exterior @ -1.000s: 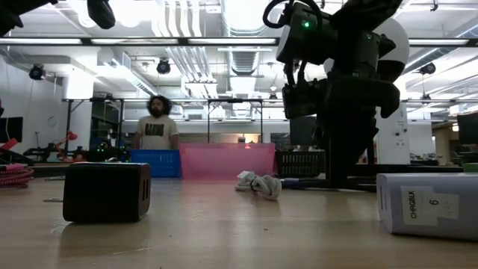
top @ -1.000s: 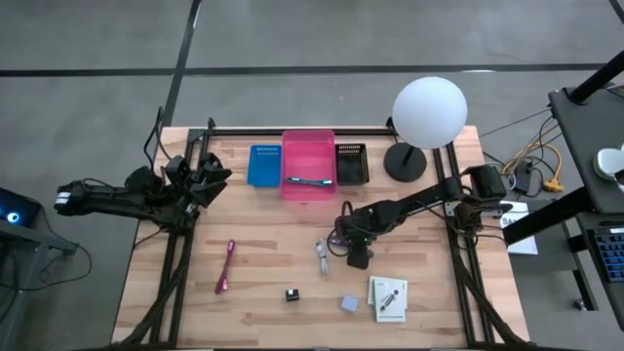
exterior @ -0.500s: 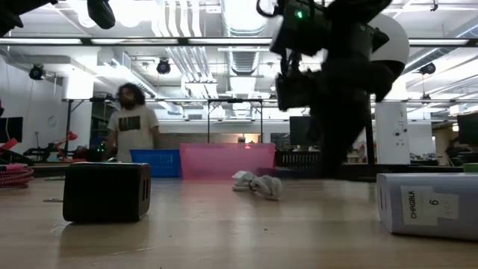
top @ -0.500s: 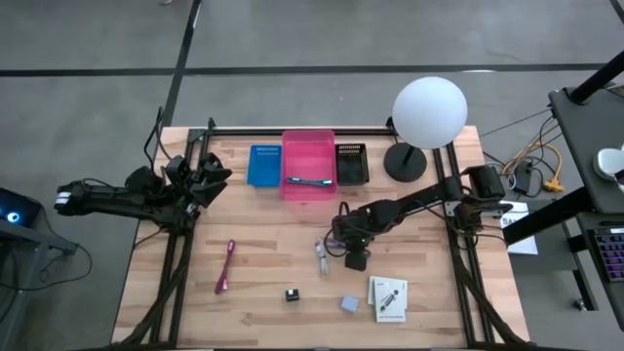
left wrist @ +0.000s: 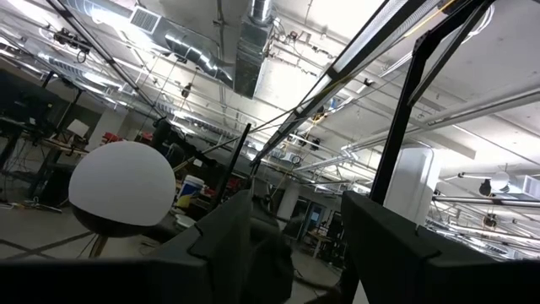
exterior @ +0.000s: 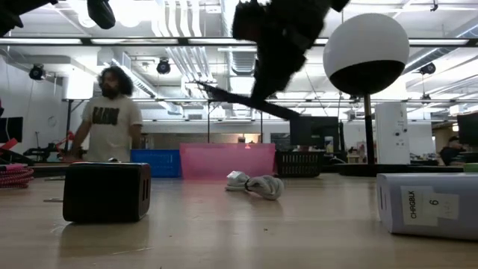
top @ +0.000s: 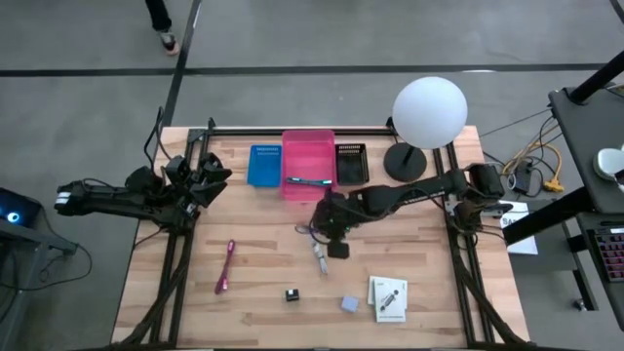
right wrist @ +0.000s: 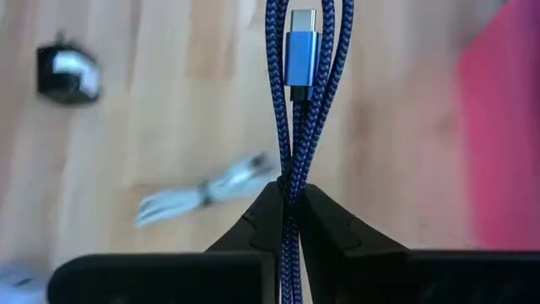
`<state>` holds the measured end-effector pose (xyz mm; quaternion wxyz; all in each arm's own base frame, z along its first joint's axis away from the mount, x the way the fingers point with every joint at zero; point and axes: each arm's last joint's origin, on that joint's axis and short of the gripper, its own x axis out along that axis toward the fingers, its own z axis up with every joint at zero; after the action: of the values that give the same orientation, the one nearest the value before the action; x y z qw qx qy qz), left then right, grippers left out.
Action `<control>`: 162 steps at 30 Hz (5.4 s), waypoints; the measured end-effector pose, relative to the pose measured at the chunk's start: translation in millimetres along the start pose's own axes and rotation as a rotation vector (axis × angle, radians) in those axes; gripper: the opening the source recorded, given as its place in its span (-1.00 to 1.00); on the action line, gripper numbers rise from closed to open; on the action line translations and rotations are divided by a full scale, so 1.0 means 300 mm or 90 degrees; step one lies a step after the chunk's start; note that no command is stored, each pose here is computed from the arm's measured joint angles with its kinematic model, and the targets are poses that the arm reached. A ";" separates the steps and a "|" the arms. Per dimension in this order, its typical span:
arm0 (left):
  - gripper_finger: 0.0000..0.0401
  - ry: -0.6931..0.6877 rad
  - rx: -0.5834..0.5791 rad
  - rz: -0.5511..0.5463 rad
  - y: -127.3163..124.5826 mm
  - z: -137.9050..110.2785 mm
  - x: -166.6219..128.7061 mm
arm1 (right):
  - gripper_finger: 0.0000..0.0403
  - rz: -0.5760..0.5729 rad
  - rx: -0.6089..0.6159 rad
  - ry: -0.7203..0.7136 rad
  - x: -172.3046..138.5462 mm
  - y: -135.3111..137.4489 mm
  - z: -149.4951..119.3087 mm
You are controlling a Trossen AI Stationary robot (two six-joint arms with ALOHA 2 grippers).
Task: Pick and place items into bin
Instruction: Put the dark blue charger cable into the pink bin, then put the white charger cable into the pink bin
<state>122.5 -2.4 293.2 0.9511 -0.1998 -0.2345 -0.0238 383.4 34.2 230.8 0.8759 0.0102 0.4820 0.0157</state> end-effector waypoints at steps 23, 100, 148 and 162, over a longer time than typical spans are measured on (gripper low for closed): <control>-0.15 -0.001 0.000 0.002 0.000 0.000 0.000 | -0.92 -0.259 0.160 -0.253 -0.115 -0.477 0.128; -0.15 0.024 0.001 0.015 0.009 -0.023 0.015 | 0.11 0.009 0.388 -0.025 0.019 0.045 0.040; -0.15 0.033 0.002 0.019 0.012 -0.034 0.023 | -0.59 0.014 0.482 0.199 0.318 0.158 -0.107; -0.15 0.033 0.002 0.019 0.012 -0.034 0.023 | -0.85 0.096 0.425 0.149 0.239 0.138 -0.006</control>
<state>133.5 -2.6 286.8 0.9574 -0.2008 -0.2071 -0.0146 419.5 78.2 170.5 0.7594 0.3295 0.5557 -0.0768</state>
